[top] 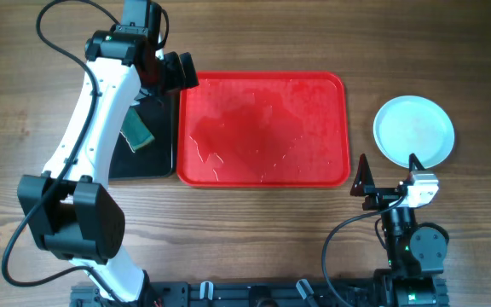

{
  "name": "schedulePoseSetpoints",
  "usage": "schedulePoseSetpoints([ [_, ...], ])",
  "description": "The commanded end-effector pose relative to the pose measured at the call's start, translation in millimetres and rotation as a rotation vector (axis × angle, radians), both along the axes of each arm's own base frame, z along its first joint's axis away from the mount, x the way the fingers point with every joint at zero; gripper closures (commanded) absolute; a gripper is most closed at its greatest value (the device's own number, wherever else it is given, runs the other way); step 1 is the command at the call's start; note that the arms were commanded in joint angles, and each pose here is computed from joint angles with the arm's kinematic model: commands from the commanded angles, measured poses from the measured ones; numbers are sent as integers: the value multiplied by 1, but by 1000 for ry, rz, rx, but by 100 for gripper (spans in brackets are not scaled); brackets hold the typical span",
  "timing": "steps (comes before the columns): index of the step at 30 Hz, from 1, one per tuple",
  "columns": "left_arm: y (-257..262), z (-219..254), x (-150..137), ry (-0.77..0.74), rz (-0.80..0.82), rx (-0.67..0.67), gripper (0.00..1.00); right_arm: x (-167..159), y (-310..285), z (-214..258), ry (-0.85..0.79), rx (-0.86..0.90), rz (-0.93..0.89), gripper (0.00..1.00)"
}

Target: Clean dirty plates on tray and stack at the side

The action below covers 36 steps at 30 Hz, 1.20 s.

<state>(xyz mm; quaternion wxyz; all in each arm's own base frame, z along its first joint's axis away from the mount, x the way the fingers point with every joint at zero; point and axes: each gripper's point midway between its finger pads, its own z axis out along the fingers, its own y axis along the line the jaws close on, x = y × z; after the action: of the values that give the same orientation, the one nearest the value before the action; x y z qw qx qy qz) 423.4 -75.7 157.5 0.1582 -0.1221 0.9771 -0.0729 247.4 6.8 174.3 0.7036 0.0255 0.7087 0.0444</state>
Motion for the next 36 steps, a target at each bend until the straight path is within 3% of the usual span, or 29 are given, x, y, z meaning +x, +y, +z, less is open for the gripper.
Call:
schedulePoseSetpoints([
  [1, -5, 5, 2, -12, -4, -15, 0, -1, 0, 3, -15, -20, -4, 0],
  [23, 0, 7, 3, -24, -2, 7, 0, -1, 0, 3, -15, -19, -4, 0],
  [28, 2, 44, 3, -141, 4, 26, 0, -1, 0, 3, -15, -19, -4, 0],
  [32, 5, 97, -1, -353, 22, 46, 0, -1, 0, 3, -15, -20, -4, 0],
  [36, 15, 140, -21, -540, 27, 37, 0, -1, 0, 3, -15, -19, -4, 0],
])
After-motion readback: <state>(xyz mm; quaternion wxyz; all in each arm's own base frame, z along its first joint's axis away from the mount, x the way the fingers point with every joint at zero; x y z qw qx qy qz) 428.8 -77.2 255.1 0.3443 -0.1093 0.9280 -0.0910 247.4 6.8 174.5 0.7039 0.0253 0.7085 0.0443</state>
